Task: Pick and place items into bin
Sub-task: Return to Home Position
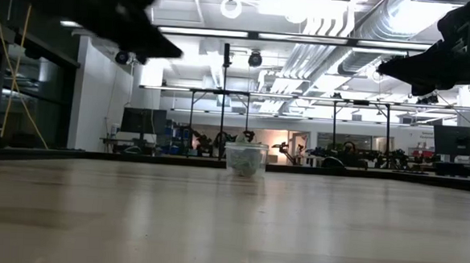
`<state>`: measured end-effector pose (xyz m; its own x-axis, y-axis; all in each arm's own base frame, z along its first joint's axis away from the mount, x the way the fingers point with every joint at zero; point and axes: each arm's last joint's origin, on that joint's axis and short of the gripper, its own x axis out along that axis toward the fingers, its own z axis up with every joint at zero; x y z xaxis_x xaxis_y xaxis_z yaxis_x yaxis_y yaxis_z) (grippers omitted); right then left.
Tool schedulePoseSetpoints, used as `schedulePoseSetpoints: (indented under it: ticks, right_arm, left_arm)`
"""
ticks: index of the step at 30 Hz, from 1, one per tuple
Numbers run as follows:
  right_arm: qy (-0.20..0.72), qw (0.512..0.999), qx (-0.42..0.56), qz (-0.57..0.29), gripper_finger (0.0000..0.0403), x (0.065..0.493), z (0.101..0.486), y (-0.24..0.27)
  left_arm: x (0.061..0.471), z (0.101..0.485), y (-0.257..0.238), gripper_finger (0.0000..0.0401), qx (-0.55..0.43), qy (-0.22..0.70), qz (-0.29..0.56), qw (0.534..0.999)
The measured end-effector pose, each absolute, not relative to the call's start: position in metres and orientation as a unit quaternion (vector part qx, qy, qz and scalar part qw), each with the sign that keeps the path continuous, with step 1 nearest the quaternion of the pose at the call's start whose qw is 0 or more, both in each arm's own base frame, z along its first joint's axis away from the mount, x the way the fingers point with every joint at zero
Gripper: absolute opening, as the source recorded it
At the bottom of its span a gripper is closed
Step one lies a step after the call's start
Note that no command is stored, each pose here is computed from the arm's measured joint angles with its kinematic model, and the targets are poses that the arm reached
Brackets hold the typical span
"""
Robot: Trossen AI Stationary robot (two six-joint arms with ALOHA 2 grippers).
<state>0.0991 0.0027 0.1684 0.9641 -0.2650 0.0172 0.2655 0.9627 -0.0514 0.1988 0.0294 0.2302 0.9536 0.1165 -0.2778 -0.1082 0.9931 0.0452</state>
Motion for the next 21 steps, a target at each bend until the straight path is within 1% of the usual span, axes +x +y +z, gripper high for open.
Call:
schedulePoseSetpoints:
  ticks: [2, 4, 7, 9, 12, 16, 19, 21]
  right_arm:
    - [-0.005, 0.991, -0.027, -0.134, 0.0001, 0.099, 0.168, 0.003]
    - [-0.005, 0.991, -0.027, -0.134, 0.0002, 0.099, 0.168, 0.003]
    - [-0.006, 0.991, -0.027, -0.132, 0.0005, 0.099, 0.169, 0.003]
    - [-0.005, 0.992, -0.029, -0.124, 0.0006, 0.099, 0.168, 0.003]
    - [-0.006, 0.994, -0.026, -0.110, 0.0006, 0.099, 0.168, 0.004]
    - [-0.008, 0.994, 0.002, -0.108, 0.0001, 0.099, 0.168, 0.004]
    - [-0.006, 0.994, -0.003, -0.106, 0.0002, 0.099, 0.168, 0.004]
    - [-0.004, 0.994, -0.022, -0.107, 0.0003, 0.099, 0.168, 0.004]
  left_arm:
    - [0.176, 0.221, 0.022, 0.0028, 0.007, 0.100, 0.067, 0.993]
    - [0.157, 0.212, 0.016, 0.0027, -0.007, 0.078, 0.073, 0.994]
    - [0.134, 0.205, 0.010, 0.0039, -0.014, 0.036, 0.088, 0.995]
    - [0.123, 0.199, 0.007, 0.0049, -0.011, 0.026, 0.096, 0.995]
    - [0.109, 0.193, 0.002, 0.0049, -0.008, 0.020, 0.102, 0.995]
    - [0.097, 0.185, -0.003, 0.0031, 0.006, 0.002, 0.088, 0.996]
    - [0.092, 0.181, -0.006, 0.0026, 0.021, 0.001, 0.072, 0.997]
    - [0.092, 0.183, -0.008, 0.0032, 0.031, -0.002, 0.068, 0.997]
